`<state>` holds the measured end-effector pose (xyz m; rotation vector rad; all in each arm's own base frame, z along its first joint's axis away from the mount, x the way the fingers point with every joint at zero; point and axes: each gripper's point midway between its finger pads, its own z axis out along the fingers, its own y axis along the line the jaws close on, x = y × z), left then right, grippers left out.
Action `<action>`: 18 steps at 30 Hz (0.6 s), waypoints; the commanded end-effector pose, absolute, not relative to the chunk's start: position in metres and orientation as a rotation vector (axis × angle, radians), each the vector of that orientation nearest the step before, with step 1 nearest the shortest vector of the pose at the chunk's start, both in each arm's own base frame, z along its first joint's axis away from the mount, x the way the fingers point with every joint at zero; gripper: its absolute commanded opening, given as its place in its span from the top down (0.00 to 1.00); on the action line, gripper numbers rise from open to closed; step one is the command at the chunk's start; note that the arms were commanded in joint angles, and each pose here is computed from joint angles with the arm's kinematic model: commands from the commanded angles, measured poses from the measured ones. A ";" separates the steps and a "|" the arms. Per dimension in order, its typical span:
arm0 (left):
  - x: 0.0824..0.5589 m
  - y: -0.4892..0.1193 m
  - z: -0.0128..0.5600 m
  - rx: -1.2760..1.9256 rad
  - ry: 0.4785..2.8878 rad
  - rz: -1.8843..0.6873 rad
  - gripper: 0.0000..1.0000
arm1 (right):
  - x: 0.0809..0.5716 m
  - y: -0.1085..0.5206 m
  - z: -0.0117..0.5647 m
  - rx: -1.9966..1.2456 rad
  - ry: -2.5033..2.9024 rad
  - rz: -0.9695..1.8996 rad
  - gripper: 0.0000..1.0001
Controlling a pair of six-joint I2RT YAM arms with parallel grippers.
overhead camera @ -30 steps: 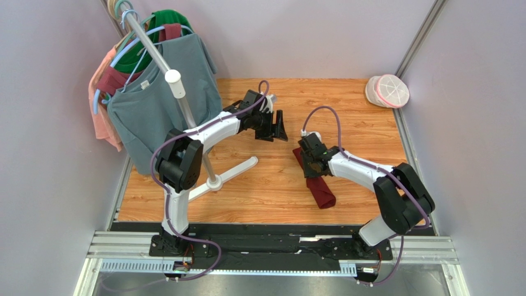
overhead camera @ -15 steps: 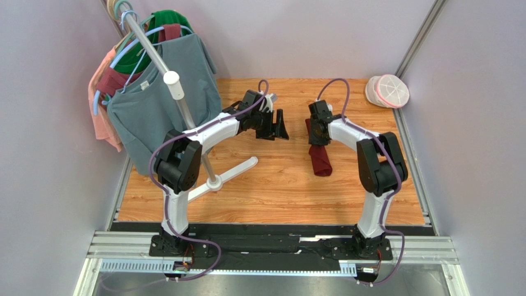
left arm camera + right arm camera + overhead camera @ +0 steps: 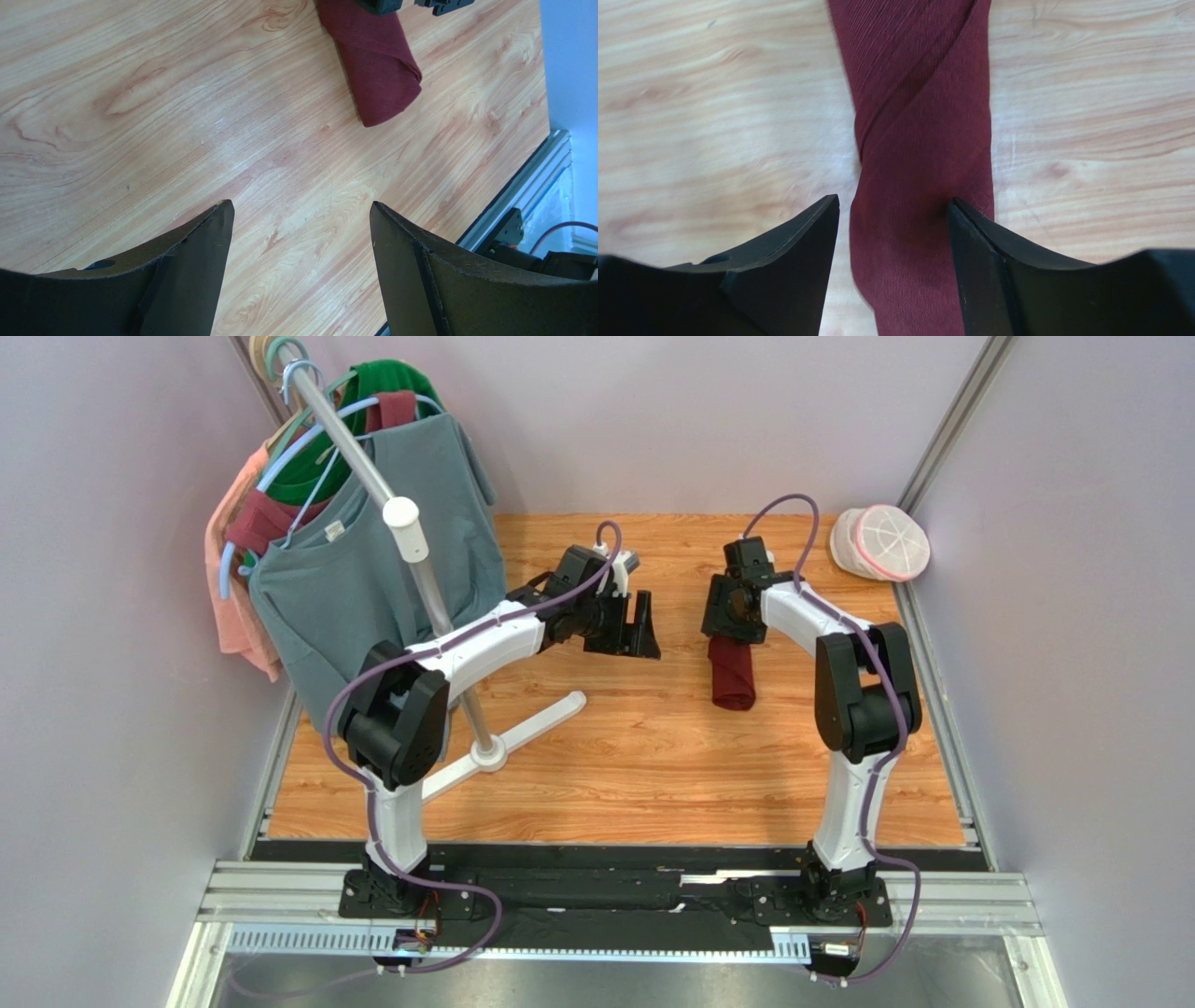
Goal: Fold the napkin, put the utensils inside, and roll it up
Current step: Neatly place the rolled napkin to the corner
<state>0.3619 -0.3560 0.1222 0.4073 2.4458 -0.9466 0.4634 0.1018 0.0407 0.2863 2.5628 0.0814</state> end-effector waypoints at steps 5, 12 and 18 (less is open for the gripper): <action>0.344 -0.357 0.219 0.575 2.089 -0.788 0.20 | 0.451 0.131 0.164 0.086 2.316 0.313 0.35; 0.288 -0.335 0.280 0.678 1.837 -0.666 0.20 | 0.379 0.131 0.245 0.002 2.122 0.407 0.35; 0.234 -0.287 0.320 0.646 1.709 -0.703 0.20 | 0.308 0.116 0.291 -0.046 1.928 0.454 0.35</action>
